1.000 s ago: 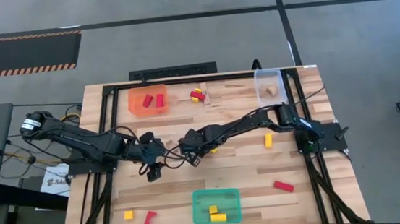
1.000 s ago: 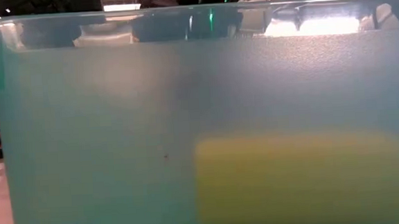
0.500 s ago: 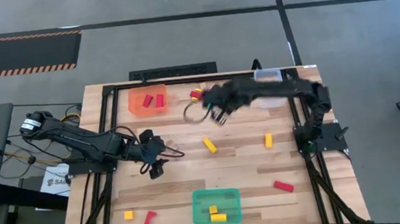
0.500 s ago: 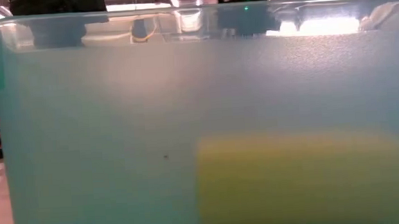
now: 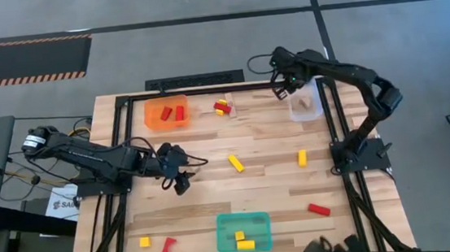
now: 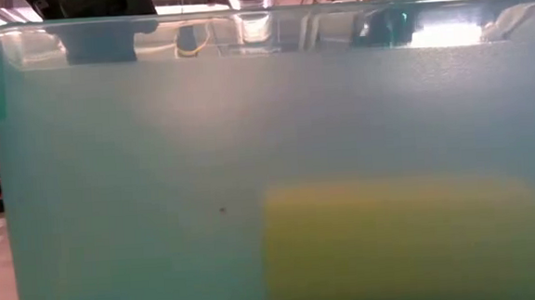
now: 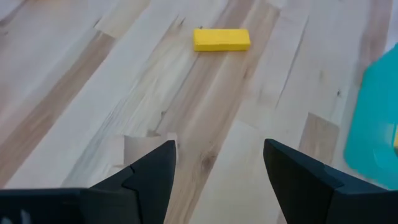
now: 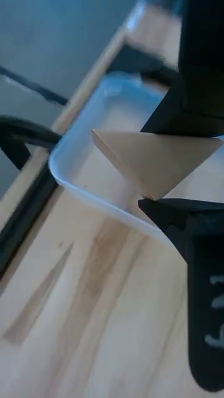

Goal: Sort & place blocks by color
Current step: Put the brown block into the transparent bin, then put the yellow block into the blue bin

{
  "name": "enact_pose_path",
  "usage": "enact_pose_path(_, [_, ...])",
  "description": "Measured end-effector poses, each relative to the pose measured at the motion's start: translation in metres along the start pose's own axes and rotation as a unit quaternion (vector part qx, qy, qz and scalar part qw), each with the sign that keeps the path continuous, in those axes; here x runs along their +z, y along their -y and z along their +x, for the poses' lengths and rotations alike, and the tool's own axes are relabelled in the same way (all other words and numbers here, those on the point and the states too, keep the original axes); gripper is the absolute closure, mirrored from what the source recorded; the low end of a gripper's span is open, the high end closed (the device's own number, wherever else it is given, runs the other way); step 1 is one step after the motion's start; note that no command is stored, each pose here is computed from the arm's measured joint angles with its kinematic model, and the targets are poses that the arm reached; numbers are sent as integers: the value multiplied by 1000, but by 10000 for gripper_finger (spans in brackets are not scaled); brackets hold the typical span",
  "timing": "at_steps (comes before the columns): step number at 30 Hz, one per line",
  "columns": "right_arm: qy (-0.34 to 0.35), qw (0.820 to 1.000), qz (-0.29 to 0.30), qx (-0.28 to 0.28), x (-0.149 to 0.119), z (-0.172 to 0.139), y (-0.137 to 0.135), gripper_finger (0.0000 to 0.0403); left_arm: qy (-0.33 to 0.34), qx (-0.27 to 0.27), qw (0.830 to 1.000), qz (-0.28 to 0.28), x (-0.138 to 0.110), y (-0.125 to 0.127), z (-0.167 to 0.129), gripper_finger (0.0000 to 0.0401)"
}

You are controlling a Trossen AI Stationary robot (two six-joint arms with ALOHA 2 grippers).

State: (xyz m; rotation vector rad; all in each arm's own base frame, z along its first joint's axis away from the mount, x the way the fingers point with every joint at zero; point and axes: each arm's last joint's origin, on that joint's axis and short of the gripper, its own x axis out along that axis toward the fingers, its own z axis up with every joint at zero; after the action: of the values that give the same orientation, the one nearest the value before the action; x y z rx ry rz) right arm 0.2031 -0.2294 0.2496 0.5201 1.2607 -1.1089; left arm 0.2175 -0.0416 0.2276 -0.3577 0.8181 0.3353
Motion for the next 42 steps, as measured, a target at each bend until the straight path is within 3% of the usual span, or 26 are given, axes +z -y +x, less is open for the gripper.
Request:
enact_pose_path(9, [-26, 998, 58, -26, 5, 47, 48, 253, 4, 14, 999, -49, 6, -9, 3, 173])
enact_pose_path(23, [-34, 998, 56, -17, 8, 46, 64, 145, -1, 11, 998, -66, 7, -11, 4, 173])
enact_pose_path(30, [-2, 999, 21, 27, 13, 8, 40, 143, -2, 13, 999, -44, 7, -11, 4, 173])
enact_pose_path(36, [37, 990, -39, 133, -4, -30, -7, 143, -9, 19, 1000, -11, 6, -13, 4, 173])
enact_pose_path(42, [60, 973, -131, 181, -23, -48, -61, 143, -42, 36, 998, 21, 0, -17, 3, 173])
